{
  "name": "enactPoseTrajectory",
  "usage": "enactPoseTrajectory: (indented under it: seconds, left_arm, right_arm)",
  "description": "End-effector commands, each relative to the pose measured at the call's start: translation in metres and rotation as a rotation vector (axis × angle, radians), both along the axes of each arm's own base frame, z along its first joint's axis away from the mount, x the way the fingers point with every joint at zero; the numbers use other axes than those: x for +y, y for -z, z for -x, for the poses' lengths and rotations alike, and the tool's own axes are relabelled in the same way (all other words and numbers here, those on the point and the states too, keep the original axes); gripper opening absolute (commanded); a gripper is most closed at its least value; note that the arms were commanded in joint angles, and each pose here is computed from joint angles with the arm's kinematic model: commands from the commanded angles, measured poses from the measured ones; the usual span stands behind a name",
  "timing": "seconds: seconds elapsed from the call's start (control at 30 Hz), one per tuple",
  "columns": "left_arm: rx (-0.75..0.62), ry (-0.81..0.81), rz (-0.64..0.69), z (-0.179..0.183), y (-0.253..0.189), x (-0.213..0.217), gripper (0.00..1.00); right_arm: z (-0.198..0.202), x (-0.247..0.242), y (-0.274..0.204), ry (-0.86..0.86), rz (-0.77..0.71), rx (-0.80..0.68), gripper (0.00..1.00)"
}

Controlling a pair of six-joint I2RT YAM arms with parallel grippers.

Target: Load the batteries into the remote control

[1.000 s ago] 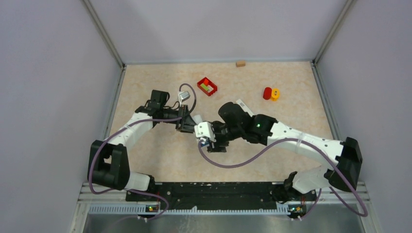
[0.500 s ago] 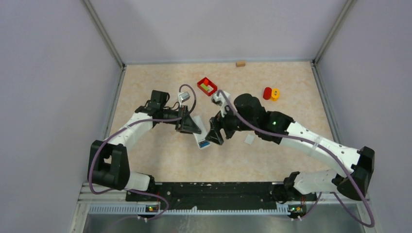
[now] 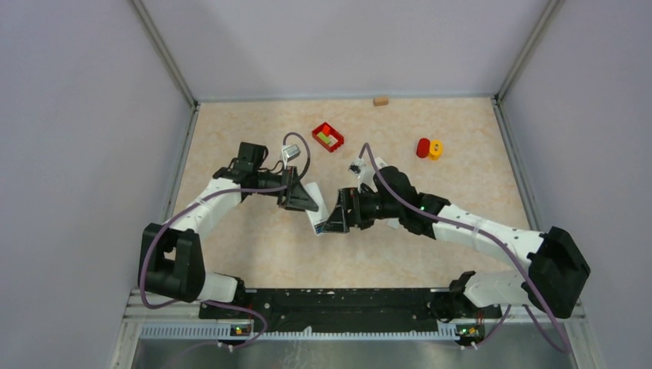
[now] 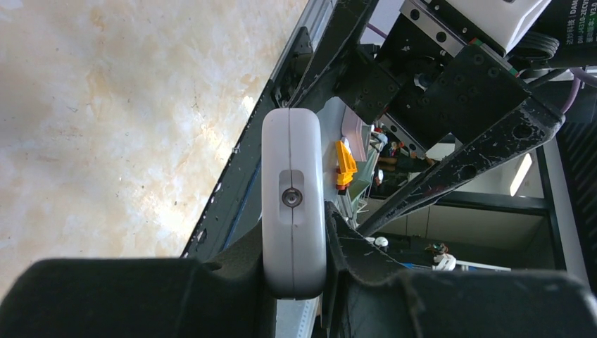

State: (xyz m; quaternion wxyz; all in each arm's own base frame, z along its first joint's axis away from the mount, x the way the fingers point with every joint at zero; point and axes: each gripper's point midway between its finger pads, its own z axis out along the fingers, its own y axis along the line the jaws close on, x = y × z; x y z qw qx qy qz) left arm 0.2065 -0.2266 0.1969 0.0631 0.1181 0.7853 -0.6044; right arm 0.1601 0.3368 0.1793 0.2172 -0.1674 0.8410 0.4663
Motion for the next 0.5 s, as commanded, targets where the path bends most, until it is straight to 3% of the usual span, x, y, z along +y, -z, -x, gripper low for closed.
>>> enactPoseTrajectory:
  seconds: [0.0, 0.3, 0.47]
  left_arm:
    - [-0.098, 0.03, 0.047, 0.0024, -0.0242, -0.0019, 0.0]
    - [-0.102, 0.029, 0.041, 0.0017, -0.0241, -0.0025, 0.0]
    - [-0.096, 0.028, 0.039, 0.0012, -0.0231, -0.0026, 0.0]
  right_arm:
    - [-0.0033, 0.0259, -0.0363, -0.038, -0.191, 0.0, 0.89]
    - [-0.0071, 0.0341, -0.0293, -0.07, -0.181, -0.013, 0.87]
    - [-0.0032, 0.035, -0.0319, -0.121, -0.183, -0.052, 0.8]
